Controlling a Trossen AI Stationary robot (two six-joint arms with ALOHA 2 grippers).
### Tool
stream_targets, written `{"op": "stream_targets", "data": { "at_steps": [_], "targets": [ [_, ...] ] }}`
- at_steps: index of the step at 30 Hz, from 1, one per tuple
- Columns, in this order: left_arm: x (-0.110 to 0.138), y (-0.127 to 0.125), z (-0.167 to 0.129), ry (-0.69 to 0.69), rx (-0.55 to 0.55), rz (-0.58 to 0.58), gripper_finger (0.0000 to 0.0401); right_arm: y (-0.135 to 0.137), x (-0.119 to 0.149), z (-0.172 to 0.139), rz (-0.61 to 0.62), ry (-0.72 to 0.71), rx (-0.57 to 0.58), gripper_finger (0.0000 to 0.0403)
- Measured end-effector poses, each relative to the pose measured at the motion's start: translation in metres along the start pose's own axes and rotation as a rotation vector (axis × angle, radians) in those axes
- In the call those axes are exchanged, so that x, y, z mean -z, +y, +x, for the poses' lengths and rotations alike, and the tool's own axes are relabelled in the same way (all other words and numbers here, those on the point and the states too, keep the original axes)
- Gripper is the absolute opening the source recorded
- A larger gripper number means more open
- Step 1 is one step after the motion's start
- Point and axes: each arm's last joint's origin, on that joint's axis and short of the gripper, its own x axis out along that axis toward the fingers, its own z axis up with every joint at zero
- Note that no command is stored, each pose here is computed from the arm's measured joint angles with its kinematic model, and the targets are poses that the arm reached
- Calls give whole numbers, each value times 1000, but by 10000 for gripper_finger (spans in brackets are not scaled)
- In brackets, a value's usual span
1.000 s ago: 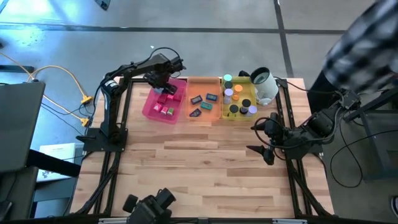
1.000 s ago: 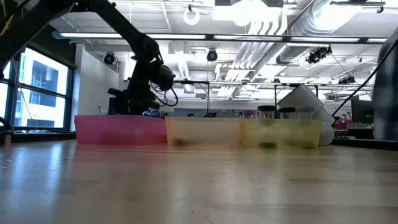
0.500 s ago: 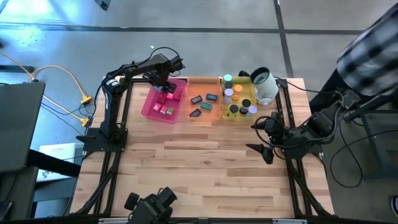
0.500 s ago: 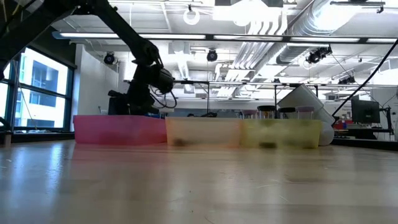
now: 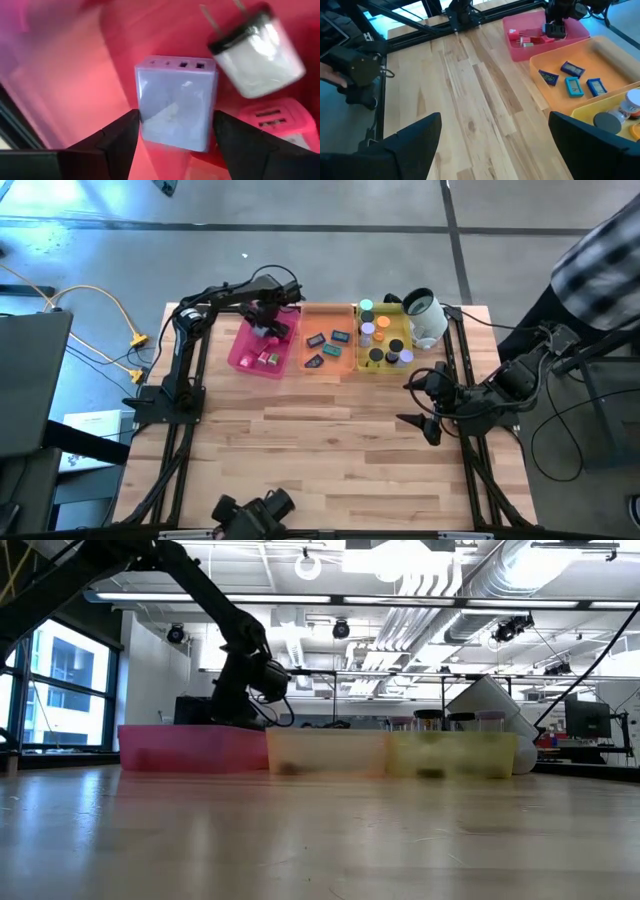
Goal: Pick & Place Office items
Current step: Put the violet charger adapter into the pink bin, then return to Home Position
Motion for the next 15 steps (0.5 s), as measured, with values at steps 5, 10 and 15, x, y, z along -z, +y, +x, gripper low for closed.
{"op": "stream_targets", "data": {
  "at_steps": [5, 10, 15],
  "targets": [
    [3, -6, -2, 3, 10, 23, 250, 0, 0, 0, -6, 5, 1, 357],
    [6, -7, -3, 28, 7, 43, 252, 0, 0, 0, -9, 5, 0, 357],
    [13, -4, -5, 98, -23, 85, 253, 0, 1, 0, -10, 11, -3, 357]
  ]
}}
